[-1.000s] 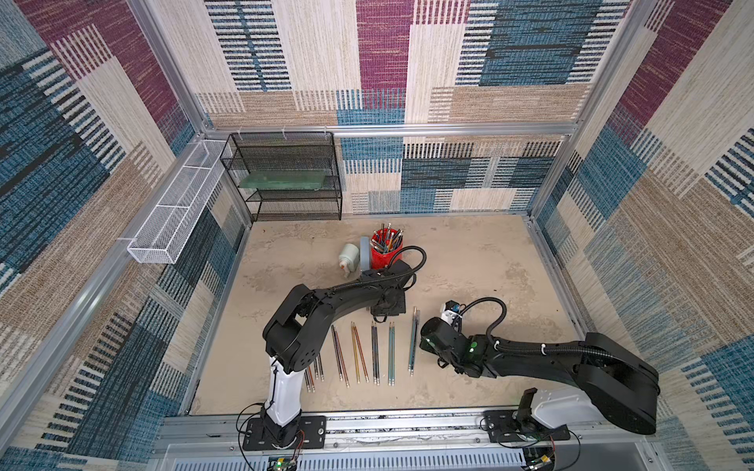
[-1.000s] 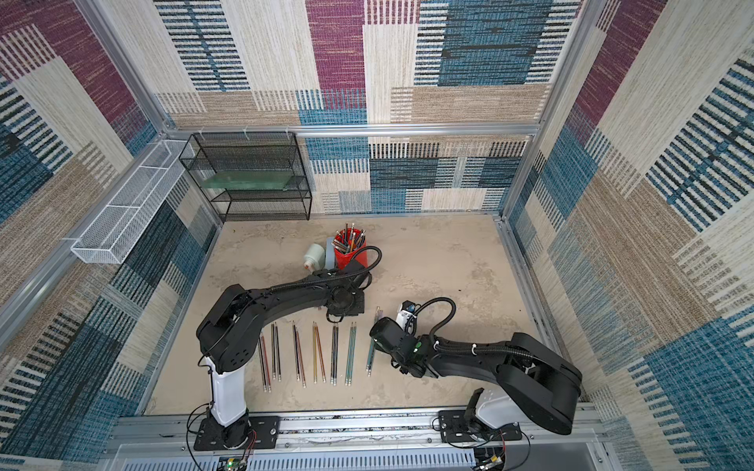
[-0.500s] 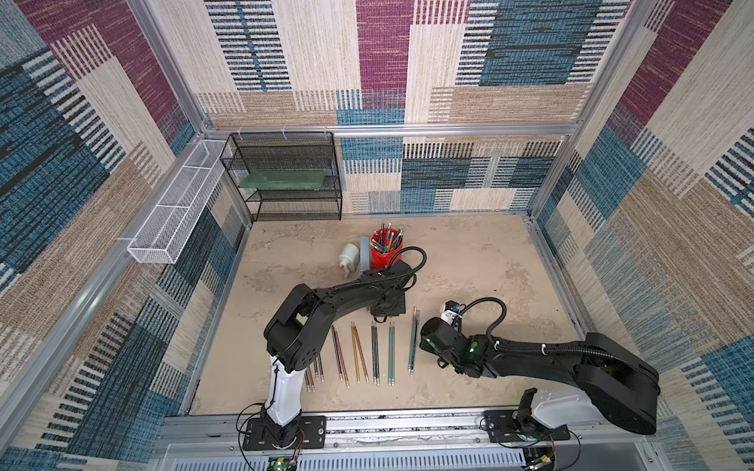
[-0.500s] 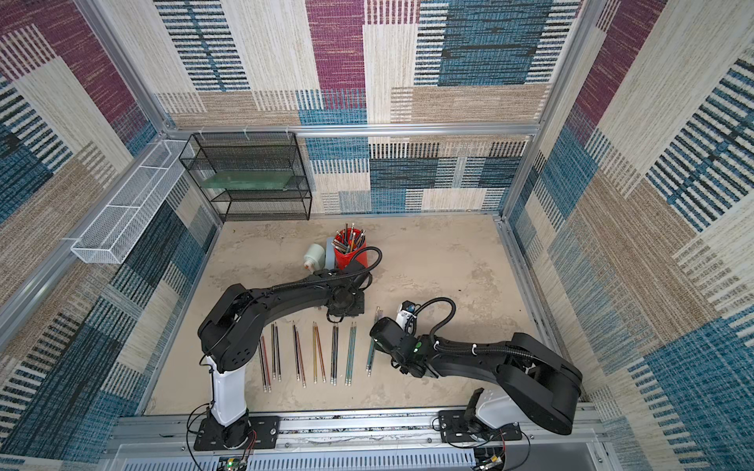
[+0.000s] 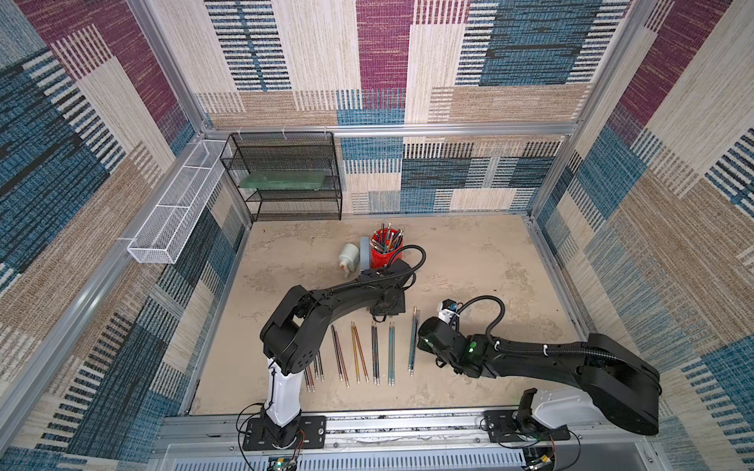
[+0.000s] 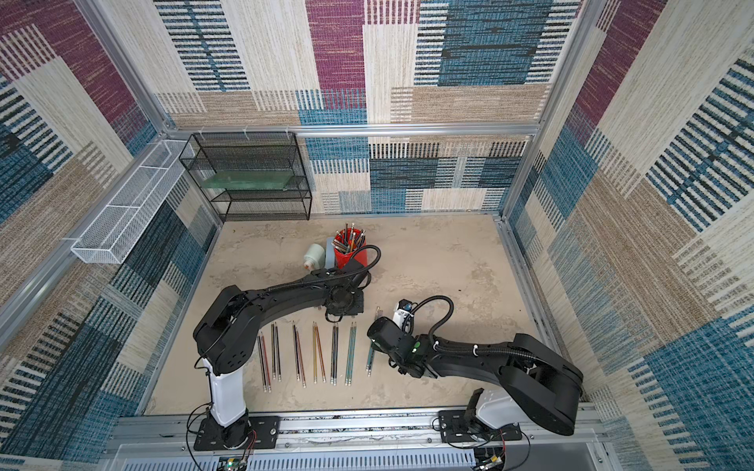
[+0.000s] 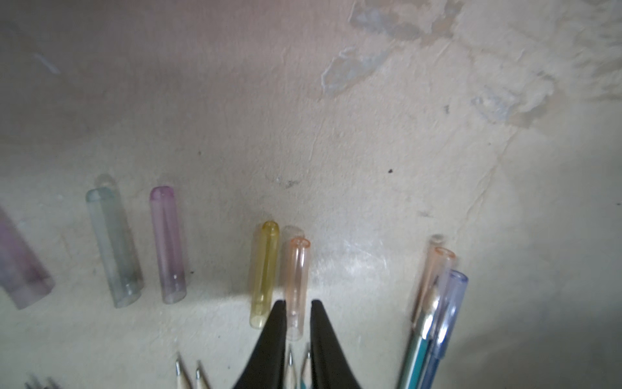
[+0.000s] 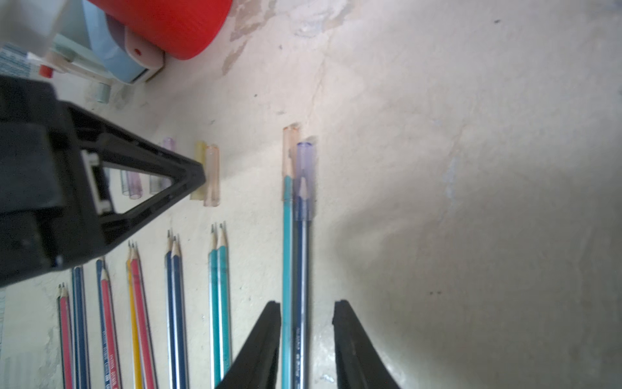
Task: Remove the protective cover of the pencils
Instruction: Place the protective sleeve at the center of the board, then pick up the pencil from the center of the board.
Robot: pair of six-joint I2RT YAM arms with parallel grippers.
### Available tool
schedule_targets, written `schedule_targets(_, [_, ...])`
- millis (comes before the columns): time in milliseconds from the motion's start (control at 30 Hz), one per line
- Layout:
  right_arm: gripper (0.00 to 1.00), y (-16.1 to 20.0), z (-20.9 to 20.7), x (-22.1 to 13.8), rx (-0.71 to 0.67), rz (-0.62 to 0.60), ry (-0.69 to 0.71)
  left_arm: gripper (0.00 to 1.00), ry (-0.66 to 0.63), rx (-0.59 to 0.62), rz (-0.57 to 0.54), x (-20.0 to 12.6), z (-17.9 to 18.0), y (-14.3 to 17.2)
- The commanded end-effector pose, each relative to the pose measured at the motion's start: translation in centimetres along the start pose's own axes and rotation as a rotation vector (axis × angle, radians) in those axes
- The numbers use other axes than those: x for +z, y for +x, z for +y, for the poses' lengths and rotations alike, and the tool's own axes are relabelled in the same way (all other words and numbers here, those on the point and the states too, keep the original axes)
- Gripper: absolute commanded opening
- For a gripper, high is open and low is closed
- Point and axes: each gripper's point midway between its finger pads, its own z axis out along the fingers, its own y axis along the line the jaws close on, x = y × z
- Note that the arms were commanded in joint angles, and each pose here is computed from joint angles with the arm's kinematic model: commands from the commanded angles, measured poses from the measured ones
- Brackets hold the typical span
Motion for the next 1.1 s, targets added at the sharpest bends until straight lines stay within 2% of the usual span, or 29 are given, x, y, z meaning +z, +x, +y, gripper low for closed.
schedule_targets(0, [0.33, -0.7, 0.5, -0.6, -0.025, -0.045, 0.007, 0.2, 0.001, 0.009, -0.017, -0.8, 0.1, -0.2])
schedule_targets(267, [0.33, -0.3, 2.2, -1.1, -0.077, -0.056, 0.005, 0.2, 0.054, -0.008, -0.076, -3.7, 0.6, 0.1])
schedule_targets(500, [0.29, 0.7, 2.4, 0.3, -0.117, -0.02, 0.065, 0.26, 0.17, -0.075, -0.253, -8.8, 2.2, 0.5])
schedule_targets(633, [0.29, 1.1, 2.3, 1.0, -0.13, -0.005, 0.095, 0.3, 0.23, -0.129, -0.341, -10.6, 3.9, 1.0])
schedule_targets(1067, [0.28, 2.1, 1.8, 2.6, -0.168, 0.031, 0.174, 0.43, 0.282, -0.315, -0.508, -13.2, 9.5, 2.5])
